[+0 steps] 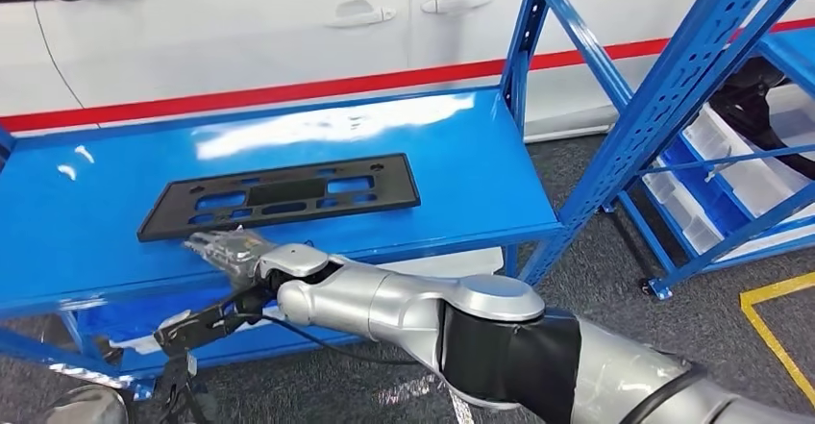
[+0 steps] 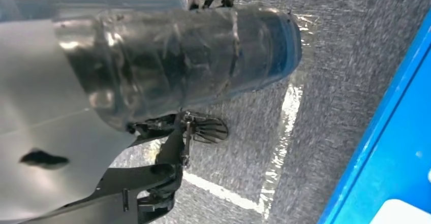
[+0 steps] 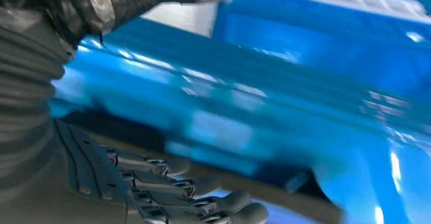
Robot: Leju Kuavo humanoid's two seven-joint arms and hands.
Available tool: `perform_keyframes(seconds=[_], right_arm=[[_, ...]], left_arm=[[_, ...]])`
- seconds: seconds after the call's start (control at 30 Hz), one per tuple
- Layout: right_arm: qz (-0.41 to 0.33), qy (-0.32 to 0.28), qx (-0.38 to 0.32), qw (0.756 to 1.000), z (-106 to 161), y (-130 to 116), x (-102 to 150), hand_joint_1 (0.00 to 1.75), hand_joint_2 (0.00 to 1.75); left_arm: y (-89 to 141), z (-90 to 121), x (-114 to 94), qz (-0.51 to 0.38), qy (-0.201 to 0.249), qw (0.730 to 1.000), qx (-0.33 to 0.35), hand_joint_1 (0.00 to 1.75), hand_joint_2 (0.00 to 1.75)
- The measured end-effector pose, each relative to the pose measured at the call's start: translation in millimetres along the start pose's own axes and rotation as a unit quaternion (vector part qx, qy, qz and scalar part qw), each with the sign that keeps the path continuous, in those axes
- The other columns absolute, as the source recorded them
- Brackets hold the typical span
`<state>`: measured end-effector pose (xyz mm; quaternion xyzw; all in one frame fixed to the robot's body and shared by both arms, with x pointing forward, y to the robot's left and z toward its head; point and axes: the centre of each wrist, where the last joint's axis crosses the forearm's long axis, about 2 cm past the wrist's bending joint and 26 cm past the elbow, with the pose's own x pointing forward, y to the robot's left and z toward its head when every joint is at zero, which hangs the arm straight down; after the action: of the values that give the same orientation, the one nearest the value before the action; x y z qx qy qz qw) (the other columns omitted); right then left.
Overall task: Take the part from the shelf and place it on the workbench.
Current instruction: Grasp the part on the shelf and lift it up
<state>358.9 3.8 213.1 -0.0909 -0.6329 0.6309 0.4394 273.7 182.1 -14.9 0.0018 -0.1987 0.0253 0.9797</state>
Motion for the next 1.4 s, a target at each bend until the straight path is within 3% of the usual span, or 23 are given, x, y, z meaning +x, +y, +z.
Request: perform_keyframes(seconds=[0.3,0.43,0.53,0.67,1.03,1.4], right_arm=[[0.001,0.049,0.012,0.999,-2.5,-4.9,-14.7,0.00,1.75],[-0.010,0.052,-0.034,0.998,-3.9,-14.1,-18.0,0.00,1.75],[-0.033,0.023,-0.079,0.996,-5.6,-27.9,-18.0,0.00,1.75],[-0.091,-0.031,-0.102,0.990,-6.9,-39.6,-17.4,0.00,0.00],[-0.199,-0.130,-0.071,0.969,-11.0,-53.0,1.9,0.00,0.00],[-0.197,-0.110,-0.093,0.970,-12.1,-55.9,7.0,0.00,0.00]], left_arm=[[-5.9,1.1,-1.8,-0.006,0.001,1.000,-0.004,0.00,0.00],[-7.0,1.4,-1.5,-0.005,0.001,1.000,-0.002,0.00,0.00],[-9.9,2.1,-2.1,-0.003,0.002,1.000,-0.002,0.00,0.00],[-14.7,3.1,-4.0,-0.008,0.007,1.000,-0.004,0.00,0.00],[-19.7,5.0,-0.7,-0.017,0.022,1.000,-0.003,0.00,0.00],[-24.8,5.5,-6.1,-0.015,-0.002,1.000,-0.013,0.00,0.00]])
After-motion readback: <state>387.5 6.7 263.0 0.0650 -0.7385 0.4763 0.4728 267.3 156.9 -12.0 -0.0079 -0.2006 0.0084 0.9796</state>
